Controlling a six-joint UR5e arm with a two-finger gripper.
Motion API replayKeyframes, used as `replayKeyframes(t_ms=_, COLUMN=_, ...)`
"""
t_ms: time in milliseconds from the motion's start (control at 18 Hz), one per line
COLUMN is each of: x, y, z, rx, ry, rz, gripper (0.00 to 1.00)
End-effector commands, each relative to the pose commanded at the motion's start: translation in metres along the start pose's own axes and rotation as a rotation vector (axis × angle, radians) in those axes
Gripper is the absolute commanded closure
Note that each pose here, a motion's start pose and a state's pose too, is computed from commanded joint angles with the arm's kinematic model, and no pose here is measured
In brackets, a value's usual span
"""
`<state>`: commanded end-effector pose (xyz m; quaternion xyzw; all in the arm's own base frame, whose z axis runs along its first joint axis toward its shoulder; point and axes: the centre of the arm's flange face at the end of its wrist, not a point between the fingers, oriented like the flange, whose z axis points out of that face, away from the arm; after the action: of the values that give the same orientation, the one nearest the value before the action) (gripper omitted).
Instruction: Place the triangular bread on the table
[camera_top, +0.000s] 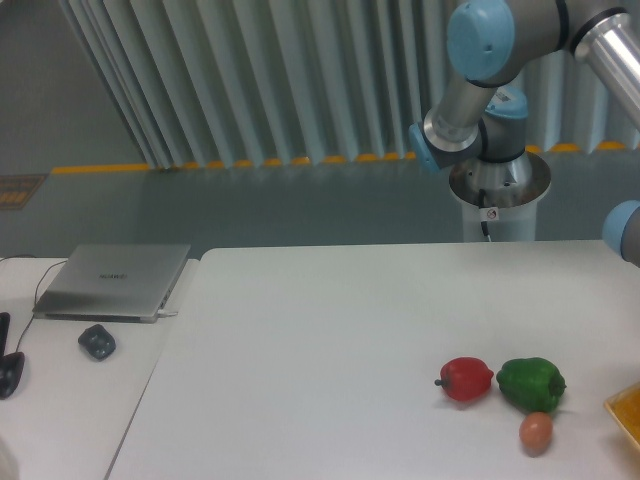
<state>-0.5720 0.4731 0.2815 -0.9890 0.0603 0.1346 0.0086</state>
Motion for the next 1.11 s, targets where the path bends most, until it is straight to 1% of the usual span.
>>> replayKeyframes(t_ms=111, x=-0.001, y=0.002, z=0.005, rx=-0.003, ry=0.004, rz=-0.002, gripper=0.00)
replayKeyframes(t_ms=500, x=-0.006, y=0.007, z=0.004, rx=-0.002, ry=0.001, rz=-0.010, gripper=0.00)
replayKeyframes(t_ms=611, x=-0.012, y=0.013, z=0.001, rx=-0.001, ry=-0.008, rz=-0.023, gripper=0.00)
replayKeyframes(t_ms=1111, x=-0.013, y=0.013, z=0.005, rx=-0.004, ry=-0.006, rz=-0.024, gripper=0.00)
